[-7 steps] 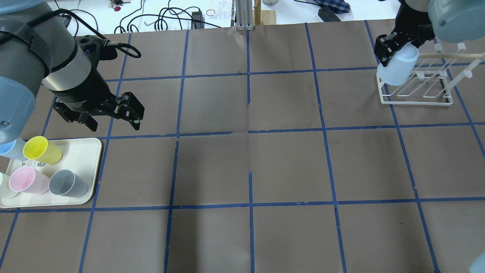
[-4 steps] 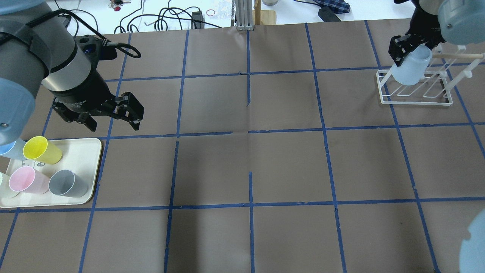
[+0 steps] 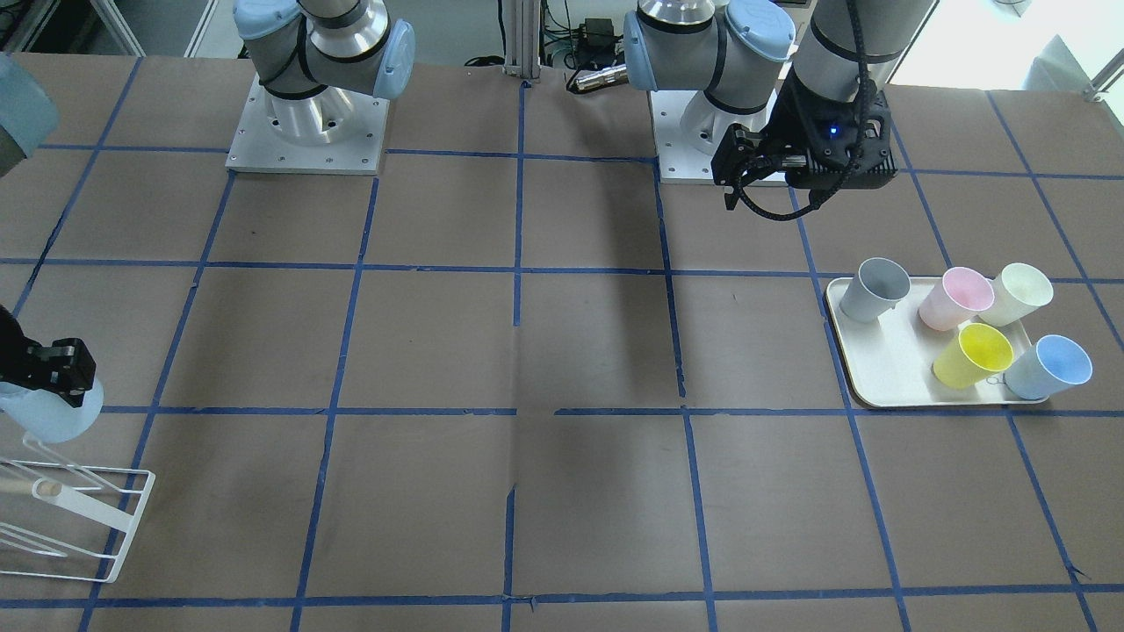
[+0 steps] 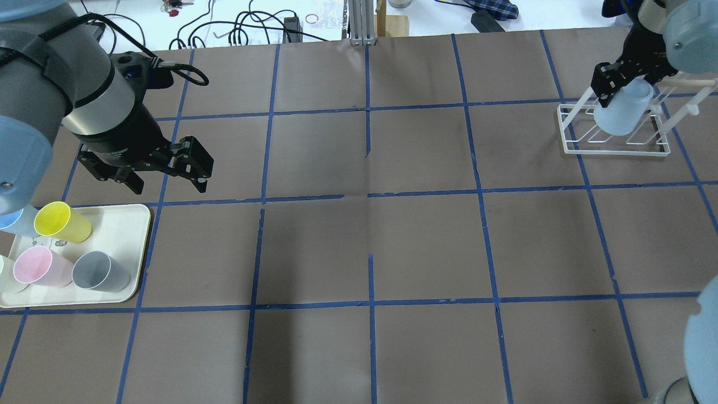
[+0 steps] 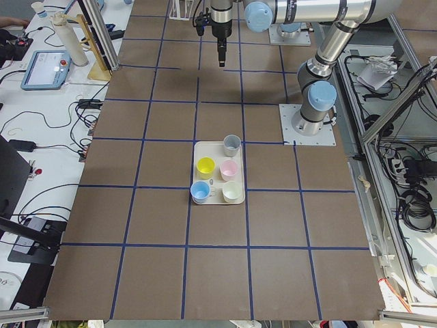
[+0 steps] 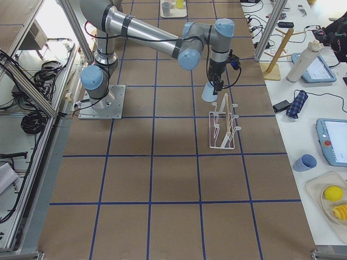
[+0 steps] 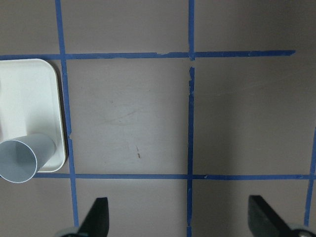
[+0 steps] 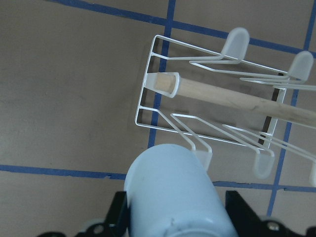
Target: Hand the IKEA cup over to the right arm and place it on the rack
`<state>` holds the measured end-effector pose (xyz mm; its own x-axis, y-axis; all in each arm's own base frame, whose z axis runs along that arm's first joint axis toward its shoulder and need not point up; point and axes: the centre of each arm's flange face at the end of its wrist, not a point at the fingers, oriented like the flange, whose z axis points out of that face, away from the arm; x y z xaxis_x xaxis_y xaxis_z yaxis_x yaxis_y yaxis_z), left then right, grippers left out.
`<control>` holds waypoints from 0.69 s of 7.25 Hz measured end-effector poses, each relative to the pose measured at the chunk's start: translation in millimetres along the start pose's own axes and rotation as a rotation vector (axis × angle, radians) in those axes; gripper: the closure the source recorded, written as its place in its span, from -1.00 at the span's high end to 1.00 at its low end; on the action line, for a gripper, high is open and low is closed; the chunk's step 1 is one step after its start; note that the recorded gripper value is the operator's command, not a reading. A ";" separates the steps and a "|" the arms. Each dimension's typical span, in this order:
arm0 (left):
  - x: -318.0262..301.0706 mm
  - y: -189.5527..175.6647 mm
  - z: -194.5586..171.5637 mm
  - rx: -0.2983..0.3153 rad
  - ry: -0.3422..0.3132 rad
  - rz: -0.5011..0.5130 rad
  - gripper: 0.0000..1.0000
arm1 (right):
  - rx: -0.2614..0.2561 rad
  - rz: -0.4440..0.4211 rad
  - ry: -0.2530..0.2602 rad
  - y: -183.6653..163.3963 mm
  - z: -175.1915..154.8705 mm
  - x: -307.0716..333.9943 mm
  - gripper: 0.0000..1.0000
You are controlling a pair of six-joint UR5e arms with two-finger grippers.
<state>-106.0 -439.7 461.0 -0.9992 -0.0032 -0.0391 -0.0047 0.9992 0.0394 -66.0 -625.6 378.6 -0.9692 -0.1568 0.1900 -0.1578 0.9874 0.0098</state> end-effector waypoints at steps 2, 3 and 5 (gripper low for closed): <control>-0.3 -0.5 0.5 -0.001 0.000 0.002 1.00 | -0.003 0.011 0.001 -3.2 11.1 7.9 -0.23; -0.4 -1.5 0.9 -0.002 0.000 0.002 1.00 | -0.004 0.013 0.000 -5.2 15.8 9.0 -0.23; -0.3 -1.9 0.8 -0.001 -0.001 0.003 1.00 | -0.002 0.014 0.002 -11.1 27.2 10.1 -0.22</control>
<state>-105.6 -441.5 460.2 -0.9992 -0.0004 -0.0396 -0.0021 0.9992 0.0410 -79.2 -638.7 353.7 -0.9709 -0.1433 0.1919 -0.1443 0.9895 0.0088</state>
